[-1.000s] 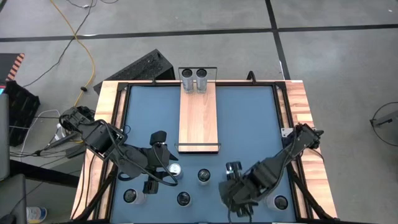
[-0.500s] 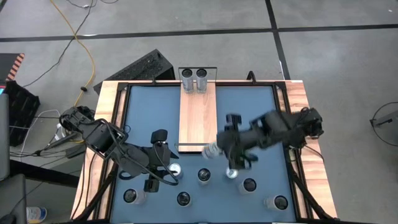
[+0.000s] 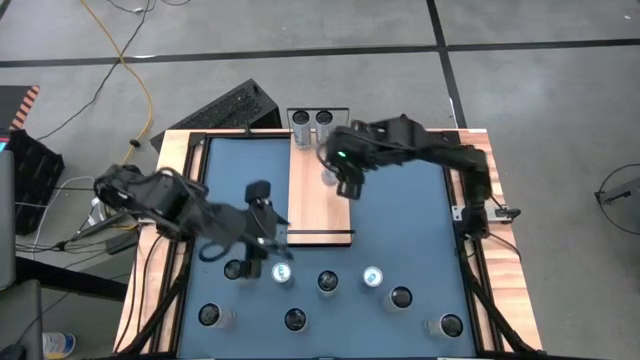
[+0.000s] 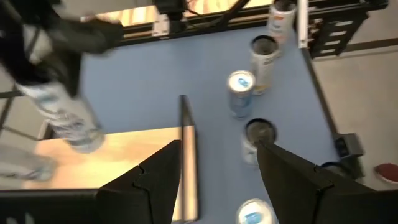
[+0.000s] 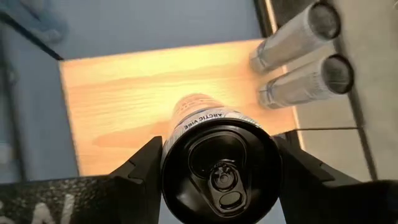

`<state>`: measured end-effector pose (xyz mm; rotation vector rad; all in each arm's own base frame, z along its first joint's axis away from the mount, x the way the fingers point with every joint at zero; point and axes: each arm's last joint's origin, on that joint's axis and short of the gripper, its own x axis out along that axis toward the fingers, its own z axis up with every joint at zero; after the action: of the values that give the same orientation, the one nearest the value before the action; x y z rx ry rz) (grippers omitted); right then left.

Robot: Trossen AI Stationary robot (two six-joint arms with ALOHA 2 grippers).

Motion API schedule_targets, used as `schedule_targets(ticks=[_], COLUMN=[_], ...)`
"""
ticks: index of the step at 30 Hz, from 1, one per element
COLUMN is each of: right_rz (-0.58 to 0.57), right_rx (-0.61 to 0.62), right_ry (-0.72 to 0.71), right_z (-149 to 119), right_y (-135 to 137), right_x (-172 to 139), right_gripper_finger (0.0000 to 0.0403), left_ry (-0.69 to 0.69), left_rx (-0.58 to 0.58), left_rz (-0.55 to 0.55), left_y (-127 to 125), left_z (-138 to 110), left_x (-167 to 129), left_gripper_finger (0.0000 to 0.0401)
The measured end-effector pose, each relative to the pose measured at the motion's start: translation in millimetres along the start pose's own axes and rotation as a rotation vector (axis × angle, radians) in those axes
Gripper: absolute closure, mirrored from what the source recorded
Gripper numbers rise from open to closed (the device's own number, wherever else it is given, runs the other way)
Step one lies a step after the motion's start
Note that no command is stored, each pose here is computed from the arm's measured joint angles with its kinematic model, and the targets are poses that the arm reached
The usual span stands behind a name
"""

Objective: Place canned beverage on shelf
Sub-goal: Put the white and blue soda can on the shelf

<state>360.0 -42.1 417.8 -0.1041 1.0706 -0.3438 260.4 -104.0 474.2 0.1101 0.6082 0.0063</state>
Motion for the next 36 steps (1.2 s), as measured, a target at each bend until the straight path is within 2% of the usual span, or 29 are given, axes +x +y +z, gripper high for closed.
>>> schedule_targets(ticks=[7, 11, 17, 26, 36], right_rz=[0.062, 0.057, 0.065, 0.106, 0.168], right_rx=[-0.026, -0.027, -0.025, -0.036, -0.099], right_ry=[0.112, 0.145, 0.15, 0.191, 0.144], right_z=[11, 11, 16, 15, 19], right_y=[-22, -31, -32, -28, -23], right_x=[66, 84, 108, 127, 125], right_gripper_finger=[0.0183, 0.0183, 0.018, 0.0174, 0.012], left_ry=[-0.076, -0.111, -0.111, -0.07, -0.081], left_rx=[-0.009, 0.026, 0.06, 0.115, 0.089], left_rz=[0.055, 0.062, 0.032, 0.067, 0.079], left_y=[48, 65, 87, 112, 128], left_z=[-5, -8, -13, -18, -19], left_x=[-49, -67, -75, -74, -74], left_gripper_finger=[0.0203, 0.0203, 0.0203, 0.0203, 0.0201])
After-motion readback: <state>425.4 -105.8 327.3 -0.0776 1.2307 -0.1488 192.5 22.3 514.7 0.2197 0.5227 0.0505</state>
